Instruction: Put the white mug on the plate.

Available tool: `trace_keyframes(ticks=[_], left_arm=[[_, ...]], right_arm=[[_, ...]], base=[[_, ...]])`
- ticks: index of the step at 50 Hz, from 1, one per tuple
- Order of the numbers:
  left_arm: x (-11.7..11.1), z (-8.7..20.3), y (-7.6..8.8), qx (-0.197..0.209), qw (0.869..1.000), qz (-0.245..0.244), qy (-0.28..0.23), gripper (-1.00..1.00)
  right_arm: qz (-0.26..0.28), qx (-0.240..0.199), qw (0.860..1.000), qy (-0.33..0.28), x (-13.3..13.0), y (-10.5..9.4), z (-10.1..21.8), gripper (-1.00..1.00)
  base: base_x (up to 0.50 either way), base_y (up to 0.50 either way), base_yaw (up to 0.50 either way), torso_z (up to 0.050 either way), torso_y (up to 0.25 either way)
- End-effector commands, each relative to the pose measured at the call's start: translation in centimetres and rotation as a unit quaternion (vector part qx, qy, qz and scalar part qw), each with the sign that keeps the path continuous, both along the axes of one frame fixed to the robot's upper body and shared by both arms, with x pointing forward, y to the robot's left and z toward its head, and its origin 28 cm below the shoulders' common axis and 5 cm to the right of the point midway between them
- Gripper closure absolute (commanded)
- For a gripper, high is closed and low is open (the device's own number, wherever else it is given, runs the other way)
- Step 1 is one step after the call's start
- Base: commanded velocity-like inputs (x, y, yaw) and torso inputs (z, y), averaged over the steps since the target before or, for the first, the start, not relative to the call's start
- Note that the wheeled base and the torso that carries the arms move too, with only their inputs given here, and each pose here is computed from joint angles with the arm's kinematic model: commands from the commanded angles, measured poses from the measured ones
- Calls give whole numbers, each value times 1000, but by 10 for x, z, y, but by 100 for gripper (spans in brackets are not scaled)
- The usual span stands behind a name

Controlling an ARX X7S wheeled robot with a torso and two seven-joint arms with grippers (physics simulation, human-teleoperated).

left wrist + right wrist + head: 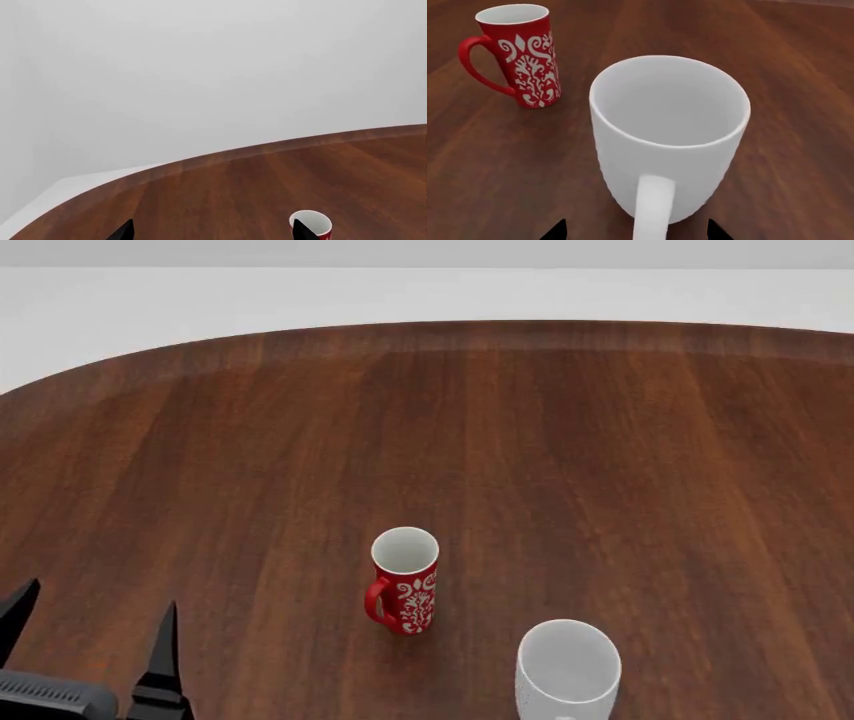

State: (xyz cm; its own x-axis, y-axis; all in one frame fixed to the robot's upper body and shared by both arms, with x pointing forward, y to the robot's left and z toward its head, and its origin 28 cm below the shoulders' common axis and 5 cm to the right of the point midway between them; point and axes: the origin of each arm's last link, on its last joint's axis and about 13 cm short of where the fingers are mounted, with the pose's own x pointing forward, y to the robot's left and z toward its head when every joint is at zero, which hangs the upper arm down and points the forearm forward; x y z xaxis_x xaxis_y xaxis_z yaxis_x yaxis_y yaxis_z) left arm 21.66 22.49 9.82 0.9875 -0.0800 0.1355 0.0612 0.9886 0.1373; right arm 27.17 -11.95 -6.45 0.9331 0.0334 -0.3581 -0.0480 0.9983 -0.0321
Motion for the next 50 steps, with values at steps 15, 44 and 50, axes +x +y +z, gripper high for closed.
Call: trace_keyframes(ticks=[15, 44, 50], left_arm=[[-4, 1, 0, -7, 1000, -4, 0, -100], [1, -2, 0, -4, 1000, 2, 4, -100], [5, -4, 0, -7, 1000, 2, 5, -100]], right_arm=[[3, 8, 1000, 5, 5, 2, 1, -100], [-39, 2, 996, -75, -2, -7, 35, 100], [-44, -11, 994, -104, -14, -10, 60, 100]], base=[[0, 0, 0, 0, 0], [0, 0, 0, 0, 0], [0, 0, 0, 0, 0]])
